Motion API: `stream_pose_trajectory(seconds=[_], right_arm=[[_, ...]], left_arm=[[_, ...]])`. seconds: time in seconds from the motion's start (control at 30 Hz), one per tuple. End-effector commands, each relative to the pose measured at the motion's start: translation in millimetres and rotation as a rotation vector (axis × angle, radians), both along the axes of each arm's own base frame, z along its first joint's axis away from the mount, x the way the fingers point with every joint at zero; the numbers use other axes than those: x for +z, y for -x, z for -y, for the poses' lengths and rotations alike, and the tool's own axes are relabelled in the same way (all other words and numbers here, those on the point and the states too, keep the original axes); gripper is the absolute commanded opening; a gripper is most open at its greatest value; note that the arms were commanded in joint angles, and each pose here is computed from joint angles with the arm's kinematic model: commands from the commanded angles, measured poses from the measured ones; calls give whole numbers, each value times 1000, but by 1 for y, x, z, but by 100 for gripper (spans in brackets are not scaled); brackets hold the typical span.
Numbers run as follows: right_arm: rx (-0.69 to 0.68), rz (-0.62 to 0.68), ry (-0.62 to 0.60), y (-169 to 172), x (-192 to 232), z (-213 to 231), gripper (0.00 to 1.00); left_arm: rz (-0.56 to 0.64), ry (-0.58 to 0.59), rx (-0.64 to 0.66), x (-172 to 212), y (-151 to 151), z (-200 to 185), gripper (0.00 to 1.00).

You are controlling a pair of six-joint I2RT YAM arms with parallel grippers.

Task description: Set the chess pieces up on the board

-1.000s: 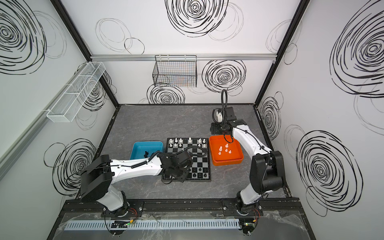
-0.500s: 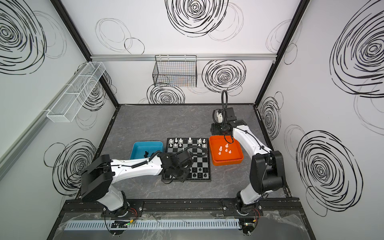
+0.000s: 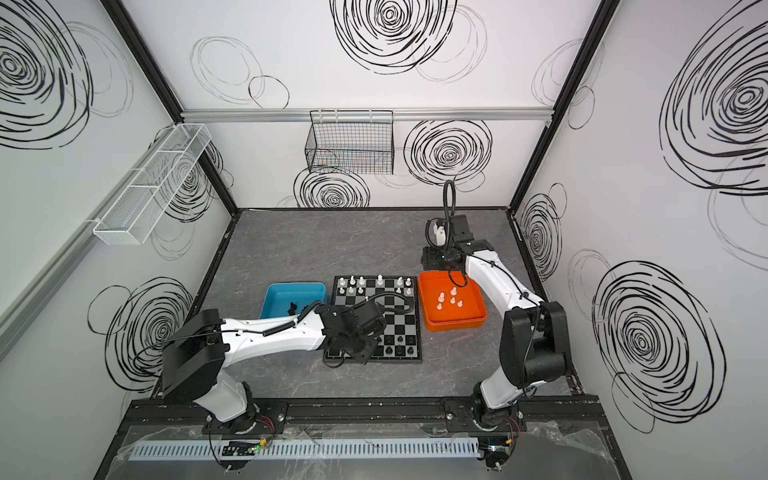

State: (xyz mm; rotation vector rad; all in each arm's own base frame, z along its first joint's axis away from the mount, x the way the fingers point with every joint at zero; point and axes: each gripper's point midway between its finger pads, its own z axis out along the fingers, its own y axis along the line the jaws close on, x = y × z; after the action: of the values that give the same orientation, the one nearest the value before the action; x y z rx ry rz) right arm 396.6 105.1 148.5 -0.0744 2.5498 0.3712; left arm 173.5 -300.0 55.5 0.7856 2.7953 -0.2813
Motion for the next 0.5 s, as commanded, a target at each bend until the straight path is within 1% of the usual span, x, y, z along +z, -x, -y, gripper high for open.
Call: stream_pose_trajectory(seconds=[0.0, 0.17, 0.27, 0.4, 0.47], right_arm=[[0, 42, -4, 0, 21, 3, 70], [-7, 36, -3, 0, 25, 5, 71], [-19, 31, -1, 2, 25, 9, 71], [-37, 18, 6, 7, 22, 16, 71], [-45, -2, 8, 12, 15, 19, 71]], left_arm=[[38, 35, 17, 27, -9, 3, 38], [87, 115, 20, 61, -16, 9, 40], [112, 199, 34, 85, -24, 13, 47], [149, 270, 57, 112, -44, 14, 62], [175, 293, 69, 128, -60, 14, 75]])
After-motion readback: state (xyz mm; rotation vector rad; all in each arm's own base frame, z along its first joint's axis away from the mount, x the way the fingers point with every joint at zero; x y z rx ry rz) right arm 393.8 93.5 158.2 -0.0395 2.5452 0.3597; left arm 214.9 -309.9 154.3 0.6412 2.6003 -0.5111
